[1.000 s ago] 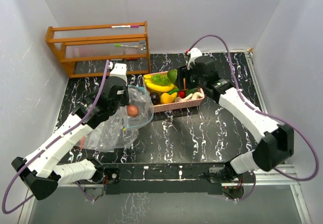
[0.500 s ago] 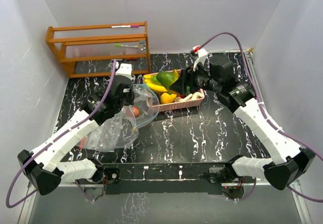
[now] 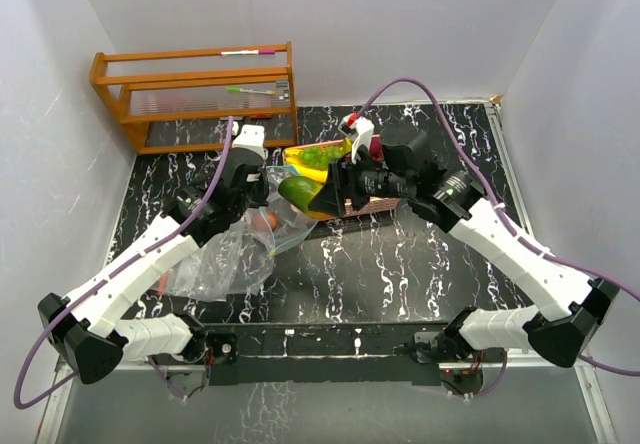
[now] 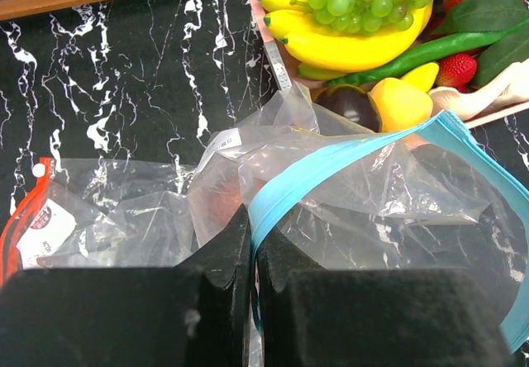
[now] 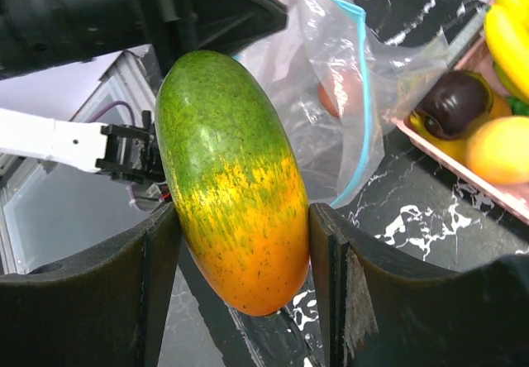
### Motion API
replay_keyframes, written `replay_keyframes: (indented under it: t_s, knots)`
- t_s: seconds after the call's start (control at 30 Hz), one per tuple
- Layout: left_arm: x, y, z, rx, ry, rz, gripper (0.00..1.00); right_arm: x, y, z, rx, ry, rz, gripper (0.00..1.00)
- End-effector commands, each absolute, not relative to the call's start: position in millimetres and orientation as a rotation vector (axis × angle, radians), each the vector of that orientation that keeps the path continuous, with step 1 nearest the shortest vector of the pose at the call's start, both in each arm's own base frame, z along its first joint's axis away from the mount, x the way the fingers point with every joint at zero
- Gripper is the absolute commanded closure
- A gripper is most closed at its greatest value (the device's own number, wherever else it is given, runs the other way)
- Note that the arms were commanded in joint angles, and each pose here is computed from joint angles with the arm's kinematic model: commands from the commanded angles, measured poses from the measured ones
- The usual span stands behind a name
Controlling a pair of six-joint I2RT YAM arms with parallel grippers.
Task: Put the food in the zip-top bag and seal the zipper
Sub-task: Pick up the fake fruit from the bin, then place the fake fruit in the zipper food storage bag.
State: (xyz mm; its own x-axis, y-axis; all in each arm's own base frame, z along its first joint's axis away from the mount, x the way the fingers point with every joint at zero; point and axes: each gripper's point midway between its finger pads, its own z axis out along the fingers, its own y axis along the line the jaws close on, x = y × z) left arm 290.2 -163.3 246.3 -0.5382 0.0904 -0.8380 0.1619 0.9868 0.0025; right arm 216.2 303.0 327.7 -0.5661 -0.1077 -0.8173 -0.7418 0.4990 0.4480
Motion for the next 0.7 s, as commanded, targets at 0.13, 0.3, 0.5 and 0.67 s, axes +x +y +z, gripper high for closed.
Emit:
replay_keyframes:
  t_s: [0.13, 0.3, 0.5, 0.67]
  knots:
    - [290.0, -164.6, 253.0, 0.164, 2.121, -0.126, 1.00, 236.9, 319.0, 319.2, -0.612, 2.083, 0.987, 0.92]
    - [290.1, -164.6, 252.8, 0.162, 2.119, -0.128, 1.00, 248.2, 334.8, 317.8, -0.602, 2.094, 0.948, 0.87]
    - [288.7, -164.1, 255.6, 0.158, 2.113, -0.136, 1.00, 256.8, 338.3, 316.1, -0.586, 2.092, 0.923, 0.56]
    - [287.7, -161.7, 256.9, 0.153, 2.110, -0.130, 1.00, 259.4, 336.0, 314.7, -0.590, 2.086, 0.897, 0.32]
